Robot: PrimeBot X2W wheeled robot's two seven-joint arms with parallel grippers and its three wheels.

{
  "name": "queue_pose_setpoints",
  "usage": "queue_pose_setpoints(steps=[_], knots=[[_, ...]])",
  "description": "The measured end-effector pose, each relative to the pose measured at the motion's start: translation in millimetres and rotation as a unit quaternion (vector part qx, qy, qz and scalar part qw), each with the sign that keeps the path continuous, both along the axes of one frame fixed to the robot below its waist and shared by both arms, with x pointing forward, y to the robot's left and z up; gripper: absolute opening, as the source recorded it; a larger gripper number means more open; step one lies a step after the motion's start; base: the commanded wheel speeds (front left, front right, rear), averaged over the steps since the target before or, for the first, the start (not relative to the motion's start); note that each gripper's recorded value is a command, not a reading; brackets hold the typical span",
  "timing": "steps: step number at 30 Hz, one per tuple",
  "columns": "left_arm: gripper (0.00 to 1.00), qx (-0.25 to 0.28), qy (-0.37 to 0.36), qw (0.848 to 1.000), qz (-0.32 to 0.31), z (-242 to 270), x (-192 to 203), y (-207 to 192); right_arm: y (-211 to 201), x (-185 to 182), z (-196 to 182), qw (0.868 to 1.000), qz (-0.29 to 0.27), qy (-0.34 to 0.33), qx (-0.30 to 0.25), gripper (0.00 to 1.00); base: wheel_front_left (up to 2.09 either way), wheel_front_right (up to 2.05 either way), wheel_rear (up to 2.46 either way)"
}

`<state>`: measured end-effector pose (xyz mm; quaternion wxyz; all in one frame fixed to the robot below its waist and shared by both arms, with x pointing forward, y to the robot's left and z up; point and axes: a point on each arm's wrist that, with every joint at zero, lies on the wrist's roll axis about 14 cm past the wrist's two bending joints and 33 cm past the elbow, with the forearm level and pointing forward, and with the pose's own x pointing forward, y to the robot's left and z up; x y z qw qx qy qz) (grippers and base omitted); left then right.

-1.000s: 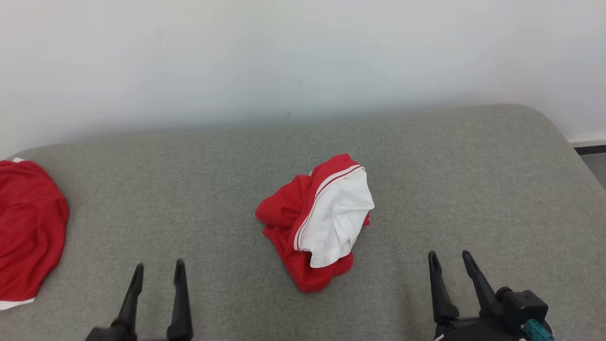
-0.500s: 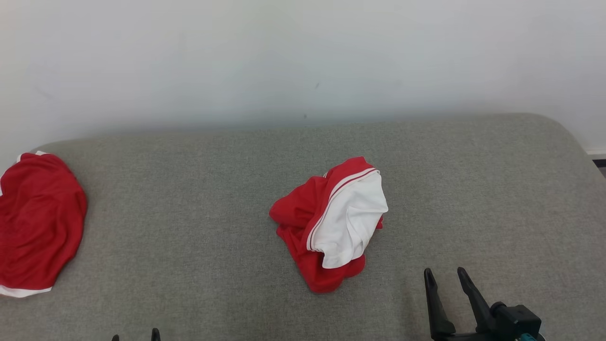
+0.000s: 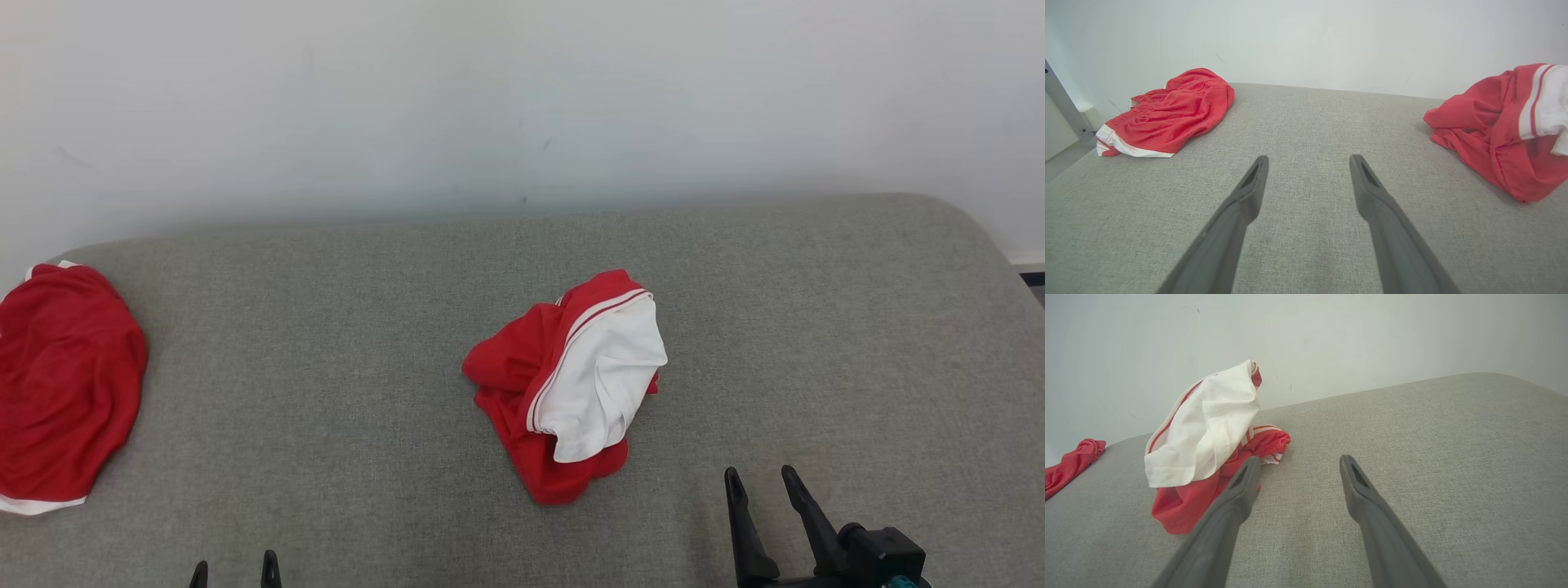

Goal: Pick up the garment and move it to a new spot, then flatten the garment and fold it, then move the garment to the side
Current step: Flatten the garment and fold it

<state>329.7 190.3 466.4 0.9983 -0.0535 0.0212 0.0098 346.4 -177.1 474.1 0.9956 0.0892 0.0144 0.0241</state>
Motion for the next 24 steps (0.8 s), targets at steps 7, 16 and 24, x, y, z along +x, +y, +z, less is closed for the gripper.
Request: queue_pose_setpoints(steps=[7,16,24], knots=[[1.0,-0.001,-0.005,1.0,-0.009,2.5,2.4,-3.8,-0.9,-1.6,-2.7,1.0,-0.002,0.004,0.002,1.0,0.0,0.0,0.0],[1.0,-0.002,-0.005,1.0,-0.012,2.3,3.0,-4.7,-0.7,-1.8,-3.4,1.0,-0.002,0.004,0.005,1.0,0.0,0.0,0.0],[1.0,-0.004,-0.002,1.0,-0.021,0.8,4.3,-10.2,-2.1,-2.2,-2.7,1.0,-0.005,0.002,0.007,1.0,0.0,0.0,0.0]])
